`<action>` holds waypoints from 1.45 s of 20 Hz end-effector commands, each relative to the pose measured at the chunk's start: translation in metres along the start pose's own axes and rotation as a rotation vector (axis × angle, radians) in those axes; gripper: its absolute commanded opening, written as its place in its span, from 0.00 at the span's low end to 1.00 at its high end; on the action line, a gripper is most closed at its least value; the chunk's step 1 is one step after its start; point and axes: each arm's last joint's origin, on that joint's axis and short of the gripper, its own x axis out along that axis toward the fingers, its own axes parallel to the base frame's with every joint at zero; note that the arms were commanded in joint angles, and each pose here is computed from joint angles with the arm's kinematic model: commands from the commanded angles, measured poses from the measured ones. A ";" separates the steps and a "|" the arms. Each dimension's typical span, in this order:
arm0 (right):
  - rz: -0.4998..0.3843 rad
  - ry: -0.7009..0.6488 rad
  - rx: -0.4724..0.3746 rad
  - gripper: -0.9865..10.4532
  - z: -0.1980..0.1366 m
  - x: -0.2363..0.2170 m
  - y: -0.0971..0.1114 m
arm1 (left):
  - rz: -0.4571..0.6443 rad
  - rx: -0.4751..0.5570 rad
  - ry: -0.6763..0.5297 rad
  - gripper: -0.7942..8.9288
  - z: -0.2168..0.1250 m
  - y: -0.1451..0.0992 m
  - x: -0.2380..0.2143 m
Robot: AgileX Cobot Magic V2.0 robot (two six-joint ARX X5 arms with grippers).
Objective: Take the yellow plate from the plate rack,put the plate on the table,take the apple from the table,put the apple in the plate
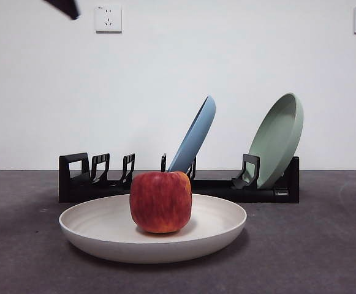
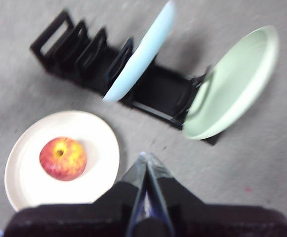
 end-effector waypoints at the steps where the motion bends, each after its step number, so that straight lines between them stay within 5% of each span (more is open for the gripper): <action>1: -0.006 -0.029 0.000 0.07 -0.006 -0.008 -0.001 | -0.022 -0.086 -0.003 0.07 -0.006 0.017 -0.002; 8: -0.010 -0.181 0.033 0.07 -0.054 -0.006 0.001 | 0.015 -0.177 -0.126 0.07 -0.028 0.020 -0.018; 18: 0.010 -0.199 0.210 0.07 -0.164 0.063 0.003 | 0.043 -0.362 -0.210 0.07 -0.152 -0.011 -0.001; 29: 0.001 -0.179 0.224 0.09 -0.171 0.070 0.002 | 0.038 -0.384 -0.229 0.08 -0.163 -0.014 -0.002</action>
